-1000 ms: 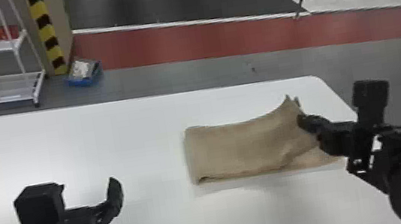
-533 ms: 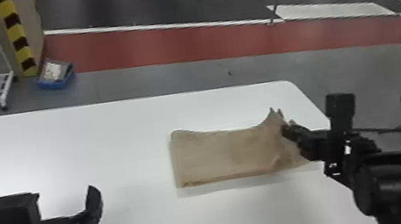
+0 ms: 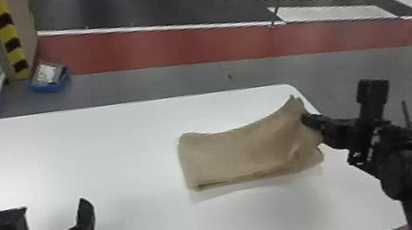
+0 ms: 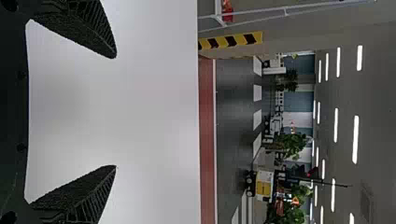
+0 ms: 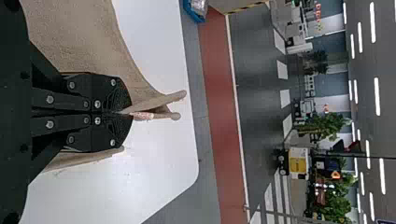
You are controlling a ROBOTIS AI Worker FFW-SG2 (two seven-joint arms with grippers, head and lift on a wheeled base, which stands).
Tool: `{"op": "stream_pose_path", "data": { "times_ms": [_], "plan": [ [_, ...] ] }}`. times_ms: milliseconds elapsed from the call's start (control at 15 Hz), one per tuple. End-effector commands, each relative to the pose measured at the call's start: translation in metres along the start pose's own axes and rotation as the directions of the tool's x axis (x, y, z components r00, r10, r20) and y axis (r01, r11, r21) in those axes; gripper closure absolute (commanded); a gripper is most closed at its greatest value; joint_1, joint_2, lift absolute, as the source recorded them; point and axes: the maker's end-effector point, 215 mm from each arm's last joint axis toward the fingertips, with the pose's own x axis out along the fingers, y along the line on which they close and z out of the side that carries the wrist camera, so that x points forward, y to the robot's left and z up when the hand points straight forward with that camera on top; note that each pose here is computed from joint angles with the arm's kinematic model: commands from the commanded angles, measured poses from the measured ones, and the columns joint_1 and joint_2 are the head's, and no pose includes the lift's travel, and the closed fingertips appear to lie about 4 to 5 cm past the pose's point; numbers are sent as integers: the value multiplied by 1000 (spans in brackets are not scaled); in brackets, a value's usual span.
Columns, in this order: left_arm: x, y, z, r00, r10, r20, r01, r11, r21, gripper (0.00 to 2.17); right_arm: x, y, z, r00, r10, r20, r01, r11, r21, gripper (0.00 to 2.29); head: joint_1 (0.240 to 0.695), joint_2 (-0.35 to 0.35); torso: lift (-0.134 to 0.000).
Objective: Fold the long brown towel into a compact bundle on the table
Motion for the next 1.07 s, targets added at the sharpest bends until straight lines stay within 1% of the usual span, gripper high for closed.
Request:
{"op": "stream_pose_path", "data": {
  "times_ms": [0, 67, 133, 200, 267, 400, 467, 533, 600, 733, 800, 867, 933, 1000],
  "plan": [
    [-1, -3, -1, 1000, -4, -2, 4, 1000, 2, 22, 16, -10, -28, 999, -15, -50, 13, 999, -43, 1352, 695, -325, -110],
    [0, -2, -1, 1000, -3, -2, 3, 1000, 6, 22, 21, -10, -39, 997, -22, -70, 18, 998, -58, 1349, 695, -332, -110],
    [0, -2, 0, 1000, -3, 0, 3, 1000, 6, 22, 25, -11, -52, 994, -30, -102, 24, 998, -56, 1035, 695, -335, -110],
    [0, -2, -1, 1000, -3, -3, 3, 1000, 6, 22, 27, -12, -58, 993, -41, -108, 35, 998, -59, 313, 695, -337, -110],
    [0, -1, -5, 1000, -4, -18, 4, 1000, 10, 22, 27, -15, -51, 995, -53, -81, 48, 997, -66, -2, 695, -337, -110],
    [4, -3, -4, 1000, -8, -18, 8, 1000, 11, 22, 19, -30, -29, 996, -93, -9, 92, 993, -74, 22, 695, -340, -110],
    [4, -3, -4, 1000, -9, -18, 9, 1000, 11, 22, 12, -35, -14, 992, -117, 44, 120, 989, -87, 56, 695, -344, -110],
    [6, -8, -1, 1000, -15, -12, 15, 1000, 11, 22, -1, -42, 3, 982, -156, 109, 168, 980, -105, 60, 695, -350, -110],
    [9, -15, 3, 1000, -27, -2, 27, 1000, 14, 22, -13, -47, 16, 972, -169, 163, 188, 977, -106, 60, 695, -350, -110],
    [23, -39, 8, 998, -63, 11, 63, 998, 17, 22, -30, -58, 18, 966, -173, 194, 193, 977, -86, 60, 695, -350, -110],
    [30, -62, 10, 995, -99, 17, 99, 995, 19, 22, -37, -64, 14, 962, -181, 205, 204, 974, -94, 60, 695, -350, -110],
    [36, -84, 18, 990, -135, 46, 135, 991, 11, 22, -42, -73, 8, 958, -205, 200, 225, 971, -82, 60, 695, -350, -110],
    [43, -108, 32, 980, -176, 97, 178, 984, -15, 26, -49, -85, -4, 950, -246, 193, 260, 964, -51, 60, 695, -350, -110],
    [50, -129, 43, 968, -211, 135, 219, 974, -48, 33, -57, -95, -12, 941, -272, 201, 279, 960, -9, 63, 695, -350, -110]
  ]
}}
